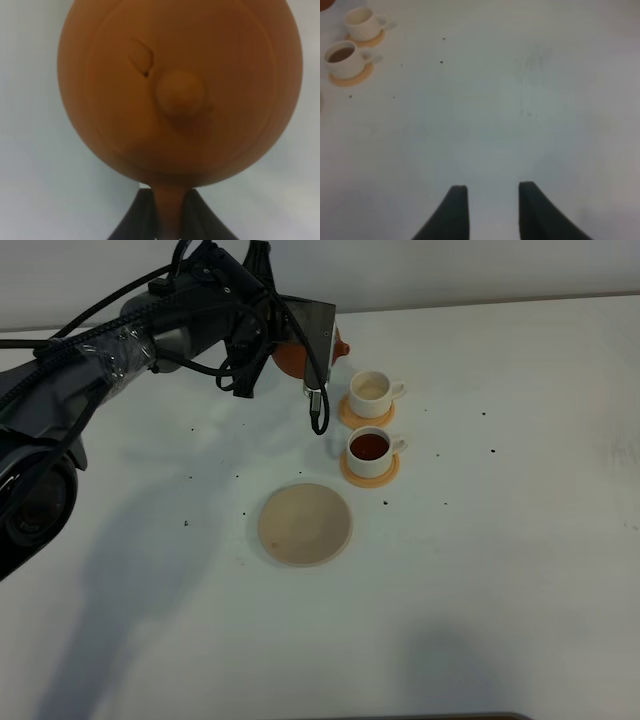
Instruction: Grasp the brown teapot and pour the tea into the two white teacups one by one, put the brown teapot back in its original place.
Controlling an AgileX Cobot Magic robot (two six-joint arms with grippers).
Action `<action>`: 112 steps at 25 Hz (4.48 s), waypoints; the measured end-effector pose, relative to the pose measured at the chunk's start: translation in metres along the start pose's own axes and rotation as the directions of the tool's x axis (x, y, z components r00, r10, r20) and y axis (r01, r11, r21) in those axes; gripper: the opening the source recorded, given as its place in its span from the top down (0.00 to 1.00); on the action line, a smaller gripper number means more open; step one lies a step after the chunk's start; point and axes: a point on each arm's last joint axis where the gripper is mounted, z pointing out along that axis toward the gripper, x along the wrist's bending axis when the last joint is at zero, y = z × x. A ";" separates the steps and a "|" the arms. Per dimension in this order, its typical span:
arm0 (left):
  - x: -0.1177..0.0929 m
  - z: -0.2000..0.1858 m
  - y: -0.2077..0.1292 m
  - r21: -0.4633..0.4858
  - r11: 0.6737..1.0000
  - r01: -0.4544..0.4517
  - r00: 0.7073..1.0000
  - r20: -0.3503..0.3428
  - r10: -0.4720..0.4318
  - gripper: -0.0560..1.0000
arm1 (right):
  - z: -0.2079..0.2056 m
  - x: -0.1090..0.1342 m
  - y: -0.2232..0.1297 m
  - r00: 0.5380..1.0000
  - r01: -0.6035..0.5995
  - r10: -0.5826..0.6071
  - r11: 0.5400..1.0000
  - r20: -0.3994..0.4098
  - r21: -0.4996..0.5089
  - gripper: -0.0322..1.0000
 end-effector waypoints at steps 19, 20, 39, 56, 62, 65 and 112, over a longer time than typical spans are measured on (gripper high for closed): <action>-0.002 0.003 0.013 0.078 0.972 -0.221 0.974 -0.023 0.223 0.84 | 0.000 0.000 0.000 1.000 0.000 0.000 1.000 0.000 0.000 0.74; -0.002 0.003 0.014 0.076 0.972 -0.223 0.974 -0.026 0.225 0.84 | 0.000 0.000 0.000 1.000 0.000 0.000 1.000 0.000 0.000 0.74; 0.011 -0.001 0.031 0.054 0.977 -0.207 0.973 -0.097 0.211 0.84 | 0.000 0.000 0.000 1.000 0.000 0.000 1.000 0.000 0.000 0.74; 0.007 0.007 0.032 0.102 0.945 -0.310 0.944 -0.087 0.319 0.84 | 0.000 0.000 0.000 1.000 -0.001 0.001 1.000 -0.001 0.000 0.74; 0.008 0.007 0.033 0.106 0.939 -0.328 0.936 -0.096 0.338 0.84 | 0.000 0.000 0.000 1.000 -0.001 0.001 1.000 -0.001 0.000 0.74; 0.009 0.006 0.036 0.105 0.933 -0.343 0.929 -0.106 0.354 0.84 | 0.000 0.000 0.000 1.000 -0.001 0.001 1.000 -0.001 0.000 0.74; 0.017 0.003 0.046 0.151 0.719 -0.678 0.697 -0.180 0.694 0.84 | 0.000 0.000 0.000 1.000 -0.001 0.001 1.000 -0.001 0.000 0.74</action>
